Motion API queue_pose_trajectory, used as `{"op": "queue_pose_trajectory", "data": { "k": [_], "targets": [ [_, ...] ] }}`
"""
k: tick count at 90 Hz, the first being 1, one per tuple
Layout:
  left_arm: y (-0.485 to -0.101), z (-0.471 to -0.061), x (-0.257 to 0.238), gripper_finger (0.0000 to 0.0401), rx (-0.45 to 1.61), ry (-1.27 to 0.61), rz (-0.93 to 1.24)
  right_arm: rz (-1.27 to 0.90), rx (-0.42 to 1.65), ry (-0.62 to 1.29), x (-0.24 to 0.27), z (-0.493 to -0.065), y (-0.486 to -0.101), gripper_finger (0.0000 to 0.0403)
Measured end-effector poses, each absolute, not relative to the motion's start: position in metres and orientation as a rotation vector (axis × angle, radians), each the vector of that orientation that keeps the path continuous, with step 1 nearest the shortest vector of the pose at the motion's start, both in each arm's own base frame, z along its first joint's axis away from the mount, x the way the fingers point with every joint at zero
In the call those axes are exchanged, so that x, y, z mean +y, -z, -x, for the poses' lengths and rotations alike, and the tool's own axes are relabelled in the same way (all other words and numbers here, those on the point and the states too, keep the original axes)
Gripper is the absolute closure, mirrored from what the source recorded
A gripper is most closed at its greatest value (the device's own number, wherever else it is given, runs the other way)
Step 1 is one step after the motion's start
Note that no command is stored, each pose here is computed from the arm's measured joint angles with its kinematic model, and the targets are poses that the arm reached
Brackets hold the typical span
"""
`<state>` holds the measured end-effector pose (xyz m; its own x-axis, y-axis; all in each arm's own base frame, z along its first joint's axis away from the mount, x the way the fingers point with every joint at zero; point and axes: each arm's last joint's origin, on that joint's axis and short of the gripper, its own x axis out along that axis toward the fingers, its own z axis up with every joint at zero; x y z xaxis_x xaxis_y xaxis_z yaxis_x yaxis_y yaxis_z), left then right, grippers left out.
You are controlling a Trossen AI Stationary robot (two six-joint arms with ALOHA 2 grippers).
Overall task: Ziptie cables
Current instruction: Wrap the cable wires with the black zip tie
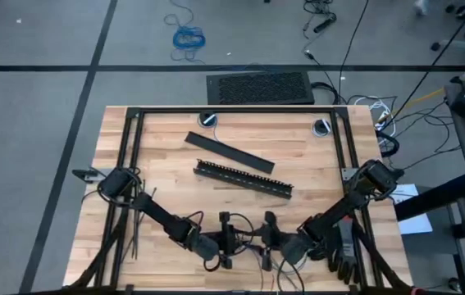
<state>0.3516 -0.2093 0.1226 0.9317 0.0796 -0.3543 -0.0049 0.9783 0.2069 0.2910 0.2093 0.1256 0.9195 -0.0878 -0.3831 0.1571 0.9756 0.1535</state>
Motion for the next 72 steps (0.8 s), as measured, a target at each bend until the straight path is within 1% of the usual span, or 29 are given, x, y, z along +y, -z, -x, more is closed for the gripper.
{"op": "queue_pose_trajectory", "data": {
  "k": [11, 26, 36, 46, 58, 65, 72],
  "targets": [
    [-0.123, -0.351, -0.211, 0.0269, 0.368, -0.044, -0.206, -0.195, 0.382, 0.124, 0.209, -0.290, -0.129, 0.0252],
    [-0.123, -0.350, -0.212, 0.0269, 0.369, -0.035, -0.206, -0.186, 0.288, 0.074, 0.215, -0.289, -0.149, 0.0252],
    [-0.123, -0.351, -0.211, 0.0269, 0.367, -0.036, -0.204, -0.191, 0.266, 0.035, 0.212, -0.294, -0.152, 0.0252],
    [-0.123, -0.351, -0.211, 0.0269, 0.366, -0.036, -0.204, -0.236, 0.285, -0.033, 0.205, -0.302, -0.153, 0.0252],
    [-0.123, -0.351, -0.211, 0.0269, 0.367, -0.036, -0.204, -0.240, 0.300, -0.028, 0.198, -0.306, -0.152, 0.0253],
    [-0.123, -0.351, -0.211, 0.0269, 0.367, -0.036, -0.205, -0.238, 0.300, -0.024, 0.196, -0.307, -0.152, 0.0263],
    [-0.123, -0.350, -0.211, 0.0269, 0.368, -0.036, -0.205, -0.220, 0.300, -0.030, 0.196, -0.307, -0.152, 0.0291]
  ]
}}
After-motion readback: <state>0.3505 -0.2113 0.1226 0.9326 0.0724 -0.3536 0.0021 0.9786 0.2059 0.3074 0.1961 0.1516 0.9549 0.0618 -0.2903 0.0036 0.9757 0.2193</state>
